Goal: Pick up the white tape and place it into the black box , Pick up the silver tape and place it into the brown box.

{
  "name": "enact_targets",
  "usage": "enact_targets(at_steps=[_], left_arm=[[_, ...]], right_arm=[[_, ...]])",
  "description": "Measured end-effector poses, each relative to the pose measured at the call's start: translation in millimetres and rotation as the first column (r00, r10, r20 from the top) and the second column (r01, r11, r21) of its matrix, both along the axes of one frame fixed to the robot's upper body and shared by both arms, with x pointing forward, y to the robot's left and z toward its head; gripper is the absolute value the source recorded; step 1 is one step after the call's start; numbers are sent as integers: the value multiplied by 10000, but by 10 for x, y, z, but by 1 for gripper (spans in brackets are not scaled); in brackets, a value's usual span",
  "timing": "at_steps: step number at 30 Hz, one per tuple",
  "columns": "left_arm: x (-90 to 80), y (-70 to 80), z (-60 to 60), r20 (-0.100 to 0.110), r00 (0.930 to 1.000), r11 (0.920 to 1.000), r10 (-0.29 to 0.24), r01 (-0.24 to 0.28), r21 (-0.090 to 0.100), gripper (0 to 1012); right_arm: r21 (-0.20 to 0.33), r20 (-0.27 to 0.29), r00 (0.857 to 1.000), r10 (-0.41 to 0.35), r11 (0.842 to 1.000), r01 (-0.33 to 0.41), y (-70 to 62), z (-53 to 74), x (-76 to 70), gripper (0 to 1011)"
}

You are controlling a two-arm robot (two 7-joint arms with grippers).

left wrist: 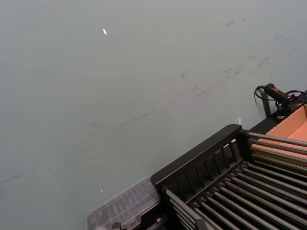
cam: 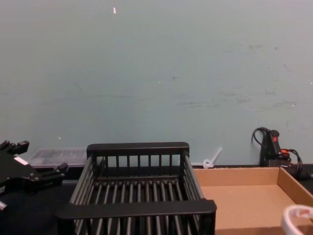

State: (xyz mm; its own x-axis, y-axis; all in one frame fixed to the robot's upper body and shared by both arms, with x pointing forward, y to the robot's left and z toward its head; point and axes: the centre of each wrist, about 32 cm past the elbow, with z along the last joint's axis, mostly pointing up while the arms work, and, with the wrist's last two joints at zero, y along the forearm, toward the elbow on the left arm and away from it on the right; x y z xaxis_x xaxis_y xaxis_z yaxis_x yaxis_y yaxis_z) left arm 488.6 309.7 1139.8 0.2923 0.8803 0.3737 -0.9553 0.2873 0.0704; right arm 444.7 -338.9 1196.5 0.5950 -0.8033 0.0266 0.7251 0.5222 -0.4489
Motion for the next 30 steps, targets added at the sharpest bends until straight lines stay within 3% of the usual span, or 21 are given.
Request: enact_targets(at_steps=[17, 30], left_arm=[[0, 0, 0, 1, 10000, 10000, 0, 0, 0, 1001], [0, 0, 0, 1, 10000, 10000, 0, 0, 0, 1001]], right_arm=[[-104, 1524, 9874, 432, 9991, -421, 295, 160, 448, 74], [-177, 2027, 9751, 900, 9959, -882, 591, 207, 814, 74]])
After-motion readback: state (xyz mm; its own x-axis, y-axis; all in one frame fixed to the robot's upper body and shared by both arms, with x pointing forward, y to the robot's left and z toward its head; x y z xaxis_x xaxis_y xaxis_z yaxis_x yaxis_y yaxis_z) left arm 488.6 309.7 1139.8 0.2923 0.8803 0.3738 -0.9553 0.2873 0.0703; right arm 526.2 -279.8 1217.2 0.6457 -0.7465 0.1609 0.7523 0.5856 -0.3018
